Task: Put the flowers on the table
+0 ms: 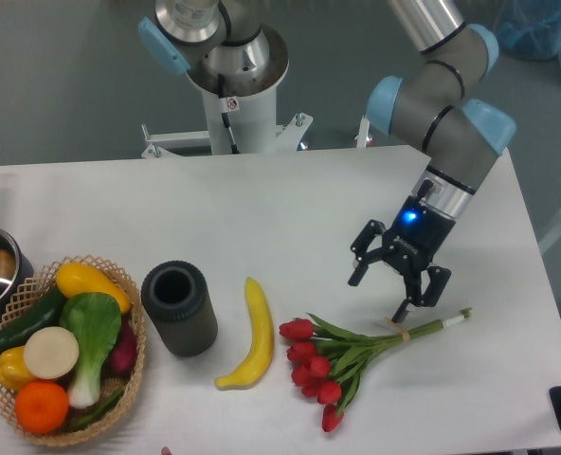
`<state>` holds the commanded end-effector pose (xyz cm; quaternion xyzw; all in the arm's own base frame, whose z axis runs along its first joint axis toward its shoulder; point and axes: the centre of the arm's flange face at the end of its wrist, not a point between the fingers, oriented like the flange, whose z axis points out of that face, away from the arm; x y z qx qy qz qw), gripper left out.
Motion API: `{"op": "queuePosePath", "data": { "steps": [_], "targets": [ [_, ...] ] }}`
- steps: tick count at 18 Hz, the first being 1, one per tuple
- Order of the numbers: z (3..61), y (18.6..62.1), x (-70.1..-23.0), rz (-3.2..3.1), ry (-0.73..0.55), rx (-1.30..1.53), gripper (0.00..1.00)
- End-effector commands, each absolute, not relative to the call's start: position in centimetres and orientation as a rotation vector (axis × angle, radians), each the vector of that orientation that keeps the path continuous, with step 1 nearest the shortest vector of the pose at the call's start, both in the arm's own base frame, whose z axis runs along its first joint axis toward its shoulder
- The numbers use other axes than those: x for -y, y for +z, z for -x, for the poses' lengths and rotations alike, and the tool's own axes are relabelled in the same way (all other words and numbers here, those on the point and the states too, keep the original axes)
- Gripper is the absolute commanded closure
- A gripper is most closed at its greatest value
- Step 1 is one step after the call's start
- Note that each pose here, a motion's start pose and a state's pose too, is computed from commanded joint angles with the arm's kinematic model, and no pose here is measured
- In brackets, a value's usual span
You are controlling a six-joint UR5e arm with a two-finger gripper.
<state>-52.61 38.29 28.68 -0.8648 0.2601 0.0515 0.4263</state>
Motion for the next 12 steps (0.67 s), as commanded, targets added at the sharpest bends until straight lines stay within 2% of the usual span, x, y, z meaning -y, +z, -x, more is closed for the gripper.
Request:
{"op": "queuePosePath", "data": {
  "steps": [6,12],
  "targets": [
    [55.4,30.9,-37.3,2.383,0.270,-0.740,0.00],
    [55.5,31.3,-37.1,2.396,0.284,-0.748,0.00]
  ]
}}
